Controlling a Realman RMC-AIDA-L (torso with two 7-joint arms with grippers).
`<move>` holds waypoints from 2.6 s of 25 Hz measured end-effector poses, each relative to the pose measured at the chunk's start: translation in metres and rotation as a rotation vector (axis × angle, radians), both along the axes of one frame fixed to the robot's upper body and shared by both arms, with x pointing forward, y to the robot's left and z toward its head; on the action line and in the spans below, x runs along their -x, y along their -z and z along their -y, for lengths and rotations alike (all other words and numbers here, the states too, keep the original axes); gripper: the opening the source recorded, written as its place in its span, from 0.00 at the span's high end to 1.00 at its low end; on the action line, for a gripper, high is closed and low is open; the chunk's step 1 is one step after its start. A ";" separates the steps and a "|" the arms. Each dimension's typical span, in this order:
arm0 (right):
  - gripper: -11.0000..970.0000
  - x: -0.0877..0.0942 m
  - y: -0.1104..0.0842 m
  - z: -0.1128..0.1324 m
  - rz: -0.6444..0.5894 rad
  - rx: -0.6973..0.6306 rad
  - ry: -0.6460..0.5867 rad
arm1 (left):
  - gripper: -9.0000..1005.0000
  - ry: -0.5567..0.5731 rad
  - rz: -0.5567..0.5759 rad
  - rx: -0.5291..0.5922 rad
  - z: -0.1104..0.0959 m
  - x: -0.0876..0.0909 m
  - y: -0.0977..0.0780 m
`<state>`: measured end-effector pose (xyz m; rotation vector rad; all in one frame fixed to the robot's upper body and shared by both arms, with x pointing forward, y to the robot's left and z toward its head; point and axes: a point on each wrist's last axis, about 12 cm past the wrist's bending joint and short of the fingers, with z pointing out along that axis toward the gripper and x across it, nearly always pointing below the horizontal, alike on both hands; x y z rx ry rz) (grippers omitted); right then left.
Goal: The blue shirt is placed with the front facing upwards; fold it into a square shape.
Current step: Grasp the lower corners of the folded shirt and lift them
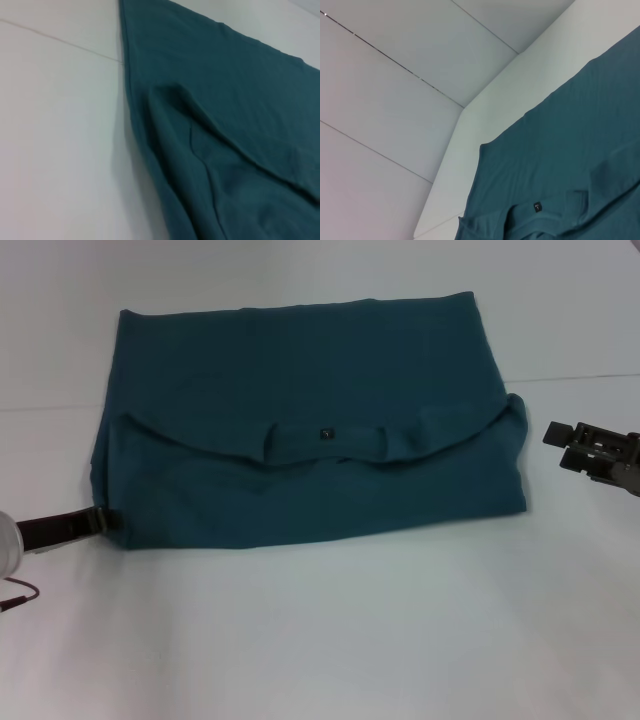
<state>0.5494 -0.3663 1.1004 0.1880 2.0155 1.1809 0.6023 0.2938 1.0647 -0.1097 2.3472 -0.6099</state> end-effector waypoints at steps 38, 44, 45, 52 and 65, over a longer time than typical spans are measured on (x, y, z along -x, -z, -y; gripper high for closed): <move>0.14 -0.074 -0.027 -0.002 -0.302 0.435 -0.015 | 0.92 -0.065 -0.102 0.412 -0.026 0.004 -0.017; 0.14 -0.082 -0.016 -0.017 -0.324 0.449 0.022 | 0.92 -0.074 -0.108 0.420 -0.027 0.008 -0.014; 0.14 -0.082 -0.015 -0.018 -0.328 0.446 0.026 | 0.92 -0.075 -0.108 0.422 -0.027 0.008 -0.014; 0.14 -0.088 0.001 -0.035 -0.336 0.428 0.067 | 0.92 -0.073 -0.106 0.427 -0.024 0.007 -0.014; 0.14 -0.096 0.010 -0.062 -0.316 0.457 0.059 | 0.92 -0.085 -0.110 0.429 -0.026 0.010 -0.011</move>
